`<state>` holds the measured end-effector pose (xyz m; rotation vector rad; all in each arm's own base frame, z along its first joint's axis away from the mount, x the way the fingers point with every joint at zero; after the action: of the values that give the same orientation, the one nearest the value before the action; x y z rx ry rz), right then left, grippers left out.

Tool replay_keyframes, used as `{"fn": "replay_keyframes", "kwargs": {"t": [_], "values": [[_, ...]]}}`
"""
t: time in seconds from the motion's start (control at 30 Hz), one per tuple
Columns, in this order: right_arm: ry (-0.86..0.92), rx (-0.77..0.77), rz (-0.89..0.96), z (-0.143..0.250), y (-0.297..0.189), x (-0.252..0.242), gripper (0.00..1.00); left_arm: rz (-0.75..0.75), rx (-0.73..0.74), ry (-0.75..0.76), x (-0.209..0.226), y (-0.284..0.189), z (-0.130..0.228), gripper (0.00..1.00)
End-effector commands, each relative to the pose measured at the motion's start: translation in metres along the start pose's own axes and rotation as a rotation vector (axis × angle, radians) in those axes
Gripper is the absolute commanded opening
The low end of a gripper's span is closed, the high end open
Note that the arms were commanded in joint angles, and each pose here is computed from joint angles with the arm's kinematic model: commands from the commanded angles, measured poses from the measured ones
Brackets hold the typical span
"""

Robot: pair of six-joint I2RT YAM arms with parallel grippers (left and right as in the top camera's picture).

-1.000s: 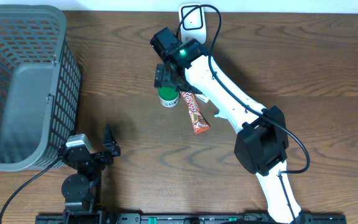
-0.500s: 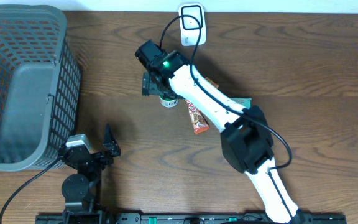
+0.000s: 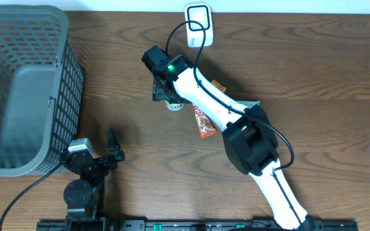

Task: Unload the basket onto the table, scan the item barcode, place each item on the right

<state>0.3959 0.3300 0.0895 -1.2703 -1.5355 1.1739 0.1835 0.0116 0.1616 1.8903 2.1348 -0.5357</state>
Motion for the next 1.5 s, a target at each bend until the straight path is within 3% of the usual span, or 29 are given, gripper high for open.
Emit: {"fn": "replay_keyframes", "kwargs": {"t": [0.0, 0.33, 0.57, 0.8, 1.07, 1.2, 1.47], "values": [[-0.015, 0.006, 0.023, 0.000, 0.012, -0.001, 0.72, -0.020, 0.036, 0.016, 0.006, 0.002, 0.014, 0.98], [-0.072, 0.034, 0.039, 0.005, 0.022, -0.002, 0.71, -0.020, 0.036, 0.016, 0.006, 0.002, 0.014, 0.98], [-0.092, 0.033, 0.056, 0.005, 0.022, -0.006, 0.51, -0.020, 0.036, 0.016, 0.006, 0.002, 0.014, 0.98], [-0.166, 0.004, 0.088, -0.005, -0.019, -0.011, 0.49, -0.020, 0.036, 0.016, 0.007, 0.002, 0.014, 0.98], [-0.173, -0.251, 0.287, -0.047, -0.083, -0.031, 0.54, -0.020, 0.036, 0.016, 0.006, 0.002, 0.014, 0.98], [-0.101, -0.423, 0.440, -0.075, -0.094, -0.049, 0.51, -0.020, 0.036, 0.016, 0.006, 0.002, 0.014, 0.98], [-0.014, -0.687, 0.434, -0.135, -0.108, -0.072, 0.48, -0.020, 0.036, 0.016, 0.006, 0.002, 0.014, 0.98]]}}
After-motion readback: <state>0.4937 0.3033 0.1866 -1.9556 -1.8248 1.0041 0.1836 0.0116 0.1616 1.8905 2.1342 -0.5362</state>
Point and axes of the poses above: each gripper's point midway between its finger pads, its own y axis out along the fingers, its own x axis along the line the jaws close on, z = x × y, the point moved 6 cm from there along -y, back along the fingers, and after that the axes turned 14 degrees about -y, right-handed, at the moved point
